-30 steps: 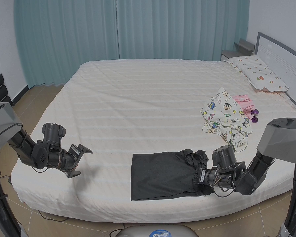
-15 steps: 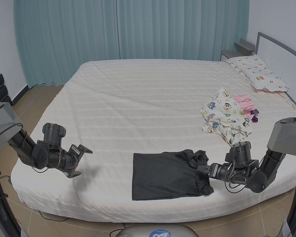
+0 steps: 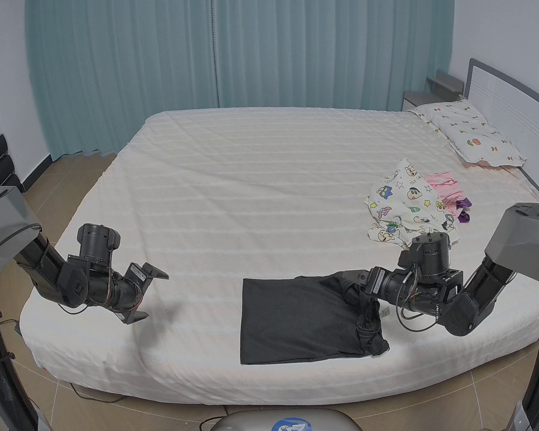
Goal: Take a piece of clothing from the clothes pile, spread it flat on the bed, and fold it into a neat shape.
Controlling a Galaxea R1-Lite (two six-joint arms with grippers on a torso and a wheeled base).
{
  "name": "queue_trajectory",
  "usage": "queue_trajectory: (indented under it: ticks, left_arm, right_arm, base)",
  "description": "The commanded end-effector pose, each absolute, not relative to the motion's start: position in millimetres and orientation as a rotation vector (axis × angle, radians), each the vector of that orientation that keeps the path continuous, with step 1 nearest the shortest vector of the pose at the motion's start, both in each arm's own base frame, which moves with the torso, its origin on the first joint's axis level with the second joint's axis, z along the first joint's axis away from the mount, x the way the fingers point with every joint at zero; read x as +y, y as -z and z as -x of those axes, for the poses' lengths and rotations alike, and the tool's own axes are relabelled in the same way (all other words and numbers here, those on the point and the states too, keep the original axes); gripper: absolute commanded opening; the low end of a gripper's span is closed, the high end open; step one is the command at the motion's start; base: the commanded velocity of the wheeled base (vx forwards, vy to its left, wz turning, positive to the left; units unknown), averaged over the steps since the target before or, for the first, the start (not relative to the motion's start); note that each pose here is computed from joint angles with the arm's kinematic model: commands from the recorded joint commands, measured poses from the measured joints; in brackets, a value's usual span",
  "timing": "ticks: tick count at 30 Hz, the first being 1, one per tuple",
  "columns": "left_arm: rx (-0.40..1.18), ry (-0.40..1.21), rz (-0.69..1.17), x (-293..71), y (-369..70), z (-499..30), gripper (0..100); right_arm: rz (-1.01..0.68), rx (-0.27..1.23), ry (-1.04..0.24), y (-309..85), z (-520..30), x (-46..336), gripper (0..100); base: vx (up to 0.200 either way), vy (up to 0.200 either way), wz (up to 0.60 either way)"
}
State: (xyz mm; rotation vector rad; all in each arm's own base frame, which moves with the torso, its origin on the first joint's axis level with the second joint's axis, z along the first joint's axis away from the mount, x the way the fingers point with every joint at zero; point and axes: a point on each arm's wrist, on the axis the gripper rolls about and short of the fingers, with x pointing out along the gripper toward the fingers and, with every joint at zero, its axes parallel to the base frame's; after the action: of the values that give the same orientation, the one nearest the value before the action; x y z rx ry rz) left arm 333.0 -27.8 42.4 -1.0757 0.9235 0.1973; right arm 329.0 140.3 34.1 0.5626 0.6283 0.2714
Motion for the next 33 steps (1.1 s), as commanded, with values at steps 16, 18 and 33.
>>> queue_trajectory:
  ticks: [16, 18, 33]
  left_arm:
    - [0.934, -0.204, 1.076, -28.0, -37.7, -334.5, 100]
    - [0.934, -0.204, 1.076, -28.0, -37.7, -334.5, 100]
    - [0.933, -0.206, 1.077, -27.5, -37.7, -334.5, 100]
  right_arm:
    - [-0.639, 0.682, -0.278, 11.9, -374.4, 184.3, 100]
    - [-0.641, 0.679, -0.274, 11.9, -375.5, 183.4, 100]
    - [-0.697, 0.549, -0.130, -0.2, -406.8, 109.4, 100]
  base:
    - [0.000, 0.000, 0.00]
    - [0.000, 0.000, 0.00]
    - [0.000, 0.000, 0.00]
